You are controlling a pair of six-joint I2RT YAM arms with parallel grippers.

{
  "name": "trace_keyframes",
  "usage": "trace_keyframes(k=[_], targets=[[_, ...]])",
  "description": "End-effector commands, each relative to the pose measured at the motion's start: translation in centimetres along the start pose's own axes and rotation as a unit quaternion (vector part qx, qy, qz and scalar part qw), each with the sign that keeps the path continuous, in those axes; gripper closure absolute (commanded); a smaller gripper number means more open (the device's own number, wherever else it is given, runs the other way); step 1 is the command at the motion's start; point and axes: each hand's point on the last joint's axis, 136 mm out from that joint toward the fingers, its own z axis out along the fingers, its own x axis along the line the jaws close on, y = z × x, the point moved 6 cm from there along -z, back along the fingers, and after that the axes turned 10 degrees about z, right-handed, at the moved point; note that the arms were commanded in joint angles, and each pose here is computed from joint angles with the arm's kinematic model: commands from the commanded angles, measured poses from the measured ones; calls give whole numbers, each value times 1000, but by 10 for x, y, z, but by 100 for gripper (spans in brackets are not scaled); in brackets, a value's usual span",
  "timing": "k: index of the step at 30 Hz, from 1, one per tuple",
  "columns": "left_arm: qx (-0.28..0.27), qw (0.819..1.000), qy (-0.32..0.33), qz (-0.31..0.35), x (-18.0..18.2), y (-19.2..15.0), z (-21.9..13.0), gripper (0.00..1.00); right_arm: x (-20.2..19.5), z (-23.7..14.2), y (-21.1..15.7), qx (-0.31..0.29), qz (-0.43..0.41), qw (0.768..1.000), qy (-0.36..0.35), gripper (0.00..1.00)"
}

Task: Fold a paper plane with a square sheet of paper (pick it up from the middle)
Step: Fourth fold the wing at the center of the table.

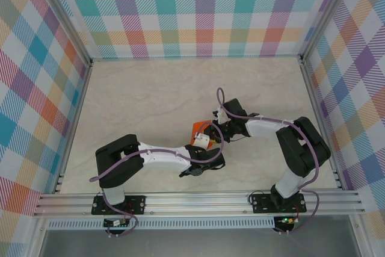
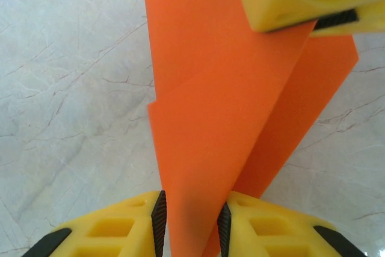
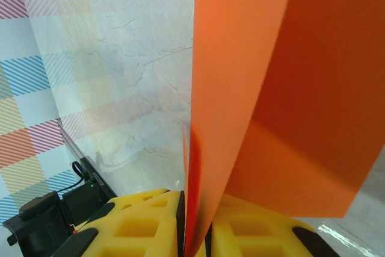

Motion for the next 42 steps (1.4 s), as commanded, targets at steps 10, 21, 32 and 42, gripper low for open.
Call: trace_keyframes(k=[10, 21, 32, 42], targets=[[6, 1000, 7, 5, -1, -13, 5, 83, 3, 5, 2, 12, -10, 1000, -2, 82], [9, 1000, -16, -8, -3, -14, 8, 96, 2, 4, 2, 11, -9, 1000, -4, 80], [-14, 988, -129, -80, 9, -13, 5, 97, 8, -24, -4, -39, -40, 997, -45, 61], [-20, 952, -265, -149, 31, -13, 6, 96, 4, -37, -14, -69, -48, 996, -39, 51]])
